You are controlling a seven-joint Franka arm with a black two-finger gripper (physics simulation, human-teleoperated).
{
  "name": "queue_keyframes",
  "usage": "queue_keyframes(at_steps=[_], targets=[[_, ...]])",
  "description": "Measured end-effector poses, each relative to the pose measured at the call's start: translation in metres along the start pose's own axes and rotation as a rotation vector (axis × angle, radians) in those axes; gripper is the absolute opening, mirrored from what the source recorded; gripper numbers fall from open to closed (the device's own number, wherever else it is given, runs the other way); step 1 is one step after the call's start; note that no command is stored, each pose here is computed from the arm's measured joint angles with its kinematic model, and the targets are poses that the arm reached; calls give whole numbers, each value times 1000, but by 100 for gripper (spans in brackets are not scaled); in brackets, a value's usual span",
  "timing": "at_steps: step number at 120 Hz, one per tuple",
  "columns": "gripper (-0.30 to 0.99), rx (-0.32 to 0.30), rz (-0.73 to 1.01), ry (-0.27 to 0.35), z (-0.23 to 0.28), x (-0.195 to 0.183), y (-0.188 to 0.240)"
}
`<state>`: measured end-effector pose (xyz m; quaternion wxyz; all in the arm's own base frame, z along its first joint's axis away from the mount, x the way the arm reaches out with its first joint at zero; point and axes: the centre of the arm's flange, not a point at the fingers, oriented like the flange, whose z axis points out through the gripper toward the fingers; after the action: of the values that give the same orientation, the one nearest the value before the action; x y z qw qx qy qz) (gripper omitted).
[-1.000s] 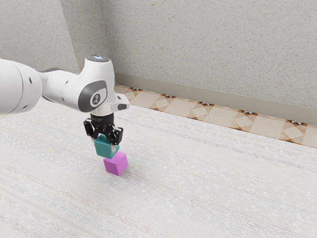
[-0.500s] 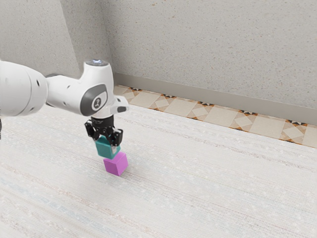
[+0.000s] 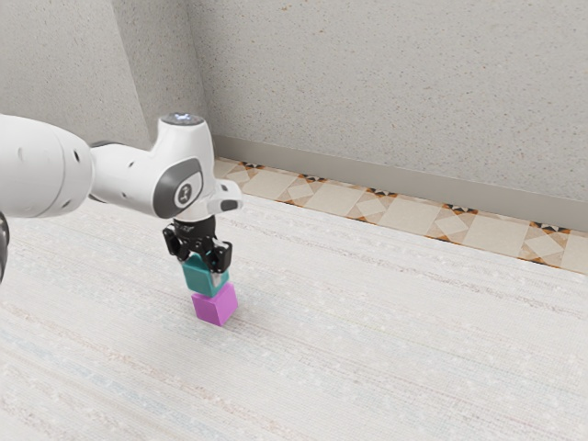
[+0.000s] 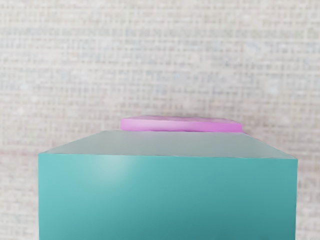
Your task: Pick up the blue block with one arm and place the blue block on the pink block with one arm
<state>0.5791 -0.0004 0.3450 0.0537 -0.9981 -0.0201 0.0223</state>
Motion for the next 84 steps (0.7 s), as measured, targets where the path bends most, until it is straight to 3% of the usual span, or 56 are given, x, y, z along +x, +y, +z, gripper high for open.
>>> queue_keyframes(at_steps=[84], targets=[[36,-6,27,-8,5,-3,0]])
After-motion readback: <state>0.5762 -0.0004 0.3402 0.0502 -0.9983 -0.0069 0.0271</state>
